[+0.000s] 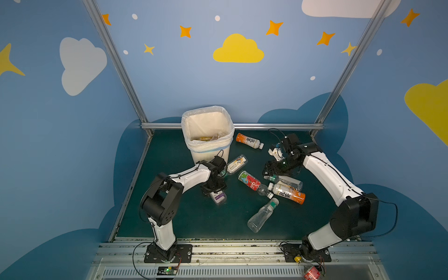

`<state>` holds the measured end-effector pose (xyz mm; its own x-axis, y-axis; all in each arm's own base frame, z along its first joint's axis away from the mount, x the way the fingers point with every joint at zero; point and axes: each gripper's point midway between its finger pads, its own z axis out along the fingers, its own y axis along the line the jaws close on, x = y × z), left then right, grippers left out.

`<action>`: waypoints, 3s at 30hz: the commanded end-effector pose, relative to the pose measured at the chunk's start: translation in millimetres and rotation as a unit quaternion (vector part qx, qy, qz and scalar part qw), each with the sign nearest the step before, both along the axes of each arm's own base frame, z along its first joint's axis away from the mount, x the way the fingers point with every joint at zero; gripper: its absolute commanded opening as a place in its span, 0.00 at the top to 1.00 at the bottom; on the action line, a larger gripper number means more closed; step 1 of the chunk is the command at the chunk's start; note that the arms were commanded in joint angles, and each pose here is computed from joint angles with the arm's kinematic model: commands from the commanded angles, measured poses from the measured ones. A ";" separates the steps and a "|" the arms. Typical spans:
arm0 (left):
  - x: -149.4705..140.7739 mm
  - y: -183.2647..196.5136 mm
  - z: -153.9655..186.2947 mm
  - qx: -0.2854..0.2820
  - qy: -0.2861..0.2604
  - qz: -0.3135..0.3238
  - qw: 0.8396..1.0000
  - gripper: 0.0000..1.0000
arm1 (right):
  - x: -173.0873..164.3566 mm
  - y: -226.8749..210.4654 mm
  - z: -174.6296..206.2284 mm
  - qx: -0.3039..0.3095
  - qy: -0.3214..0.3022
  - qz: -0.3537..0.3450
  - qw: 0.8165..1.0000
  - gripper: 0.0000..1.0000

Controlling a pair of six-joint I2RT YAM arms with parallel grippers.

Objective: Throw the plastic bottles in the bin
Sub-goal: Pick up the plastic bottle from the center of the table, then throw the plastic bottle into the trash bin.

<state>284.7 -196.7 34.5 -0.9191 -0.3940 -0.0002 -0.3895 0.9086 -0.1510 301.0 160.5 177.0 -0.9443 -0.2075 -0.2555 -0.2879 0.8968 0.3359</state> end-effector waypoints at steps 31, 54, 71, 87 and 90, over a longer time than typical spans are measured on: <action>-49.0 25.7 73.8 0.021 -0.057 -0.139 0.988 0.38 | -6.9 -1.0 6.4 0.017 0.012 -0.037 0.999 0.15; 136.7 54.0 378.1 -0.006 -0.405 -0.111 0.907 0.00 | -9.4 19.0 24.1 0.039 -0.003 -0.041 0.998 0.15; 59.4 80.1 381.3 -0.034 -0.432 -0.069 0.899 0.00 | -18.6 8.9 15.9 0.016 0.003 -0.046 0.999 0.15; -2.2 51.3 253.4 -0.014 -0.358 -0.109 0.927 0.00 | -61.2 -20.5 -21.2 -0.032 0.067 -0.117 0.990 0.17; -5.4 46.6 224.7 -0.016 -0.352 -0.087 0.932 0.00 | -81.6 -15.6 -31.4 -0.004 0.098 -0.131 0.986 0.18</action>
<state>274.0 -150.3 264.6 -0.7871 -0.1709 -0.5927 0.0244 0.9515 -0.3068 239.1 143.4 148.1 -0.9935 -0.0036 -0.1134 -0.0397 0.9474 0.3177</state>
